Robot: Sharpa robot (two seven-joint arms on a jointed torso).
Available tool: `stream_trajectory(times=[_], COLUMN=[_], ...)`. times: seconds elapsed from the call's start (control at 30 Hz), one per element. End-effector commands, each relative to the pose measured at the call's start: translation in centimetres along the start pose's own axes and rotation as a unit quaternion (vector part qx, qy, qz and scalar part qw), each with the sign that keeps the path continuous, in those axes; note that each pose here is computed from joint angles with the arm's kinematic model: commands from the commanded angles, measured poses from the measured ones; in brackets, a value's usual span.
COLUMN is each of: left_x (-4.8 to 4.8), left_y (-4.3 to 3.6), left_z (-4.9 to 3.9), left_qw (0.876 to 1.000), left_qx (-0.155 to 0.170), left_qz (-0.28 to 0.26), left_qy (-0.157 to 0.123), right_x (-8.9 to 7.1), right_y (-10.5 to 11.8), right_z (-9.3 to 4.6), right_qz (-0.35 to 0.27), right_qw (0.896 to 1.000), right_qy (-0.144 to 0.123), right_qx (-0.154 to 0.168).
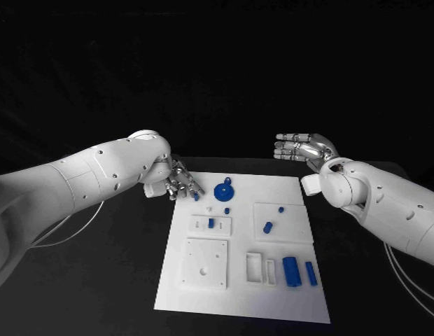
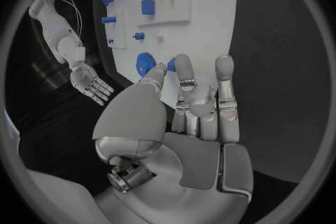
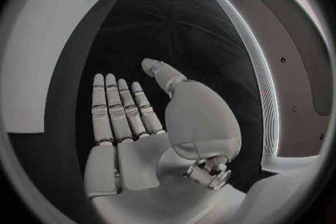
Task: Assemble the parts on the task board
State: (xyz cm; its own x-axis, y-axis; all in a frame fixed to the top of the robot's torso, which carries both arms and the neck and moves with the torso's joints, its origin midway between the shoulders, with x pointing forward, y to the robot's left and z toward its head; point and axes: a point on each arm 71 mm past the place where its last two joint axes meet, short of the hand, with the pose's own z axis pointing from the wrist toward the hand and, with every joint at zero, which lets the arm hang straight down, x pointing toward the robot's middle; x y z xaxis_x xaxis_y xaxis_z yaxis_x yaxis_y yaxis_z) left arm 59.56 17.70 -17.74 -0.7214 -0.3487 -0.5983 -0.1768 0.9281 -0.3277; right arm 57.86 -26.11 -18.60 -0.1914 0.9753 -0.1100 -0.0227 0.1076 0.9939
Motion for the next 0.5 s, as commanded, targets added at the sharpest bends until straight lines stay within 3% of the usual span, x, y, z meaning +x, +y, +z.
stream_trajectory(times=[0.03,0.5], left_x=[0.20,0.33], left_y=[-0.28,-0.09], left_z=[-0.04,-0.21], left_qw=[1.000,1.000], left_qx=[0.011,0.009], left_qz=[-0.004,-0.005], left_qy=[0.009,0.017], right_x=[0.11,-0.06], right_y=[0.00,-0.16], right_z=[0.03,0.05], right_qz=[0.000,0.000], right_qw=[1.000,1.000], right_qy=[0.009,0.007], right_qx=[-0.003,-0.001])
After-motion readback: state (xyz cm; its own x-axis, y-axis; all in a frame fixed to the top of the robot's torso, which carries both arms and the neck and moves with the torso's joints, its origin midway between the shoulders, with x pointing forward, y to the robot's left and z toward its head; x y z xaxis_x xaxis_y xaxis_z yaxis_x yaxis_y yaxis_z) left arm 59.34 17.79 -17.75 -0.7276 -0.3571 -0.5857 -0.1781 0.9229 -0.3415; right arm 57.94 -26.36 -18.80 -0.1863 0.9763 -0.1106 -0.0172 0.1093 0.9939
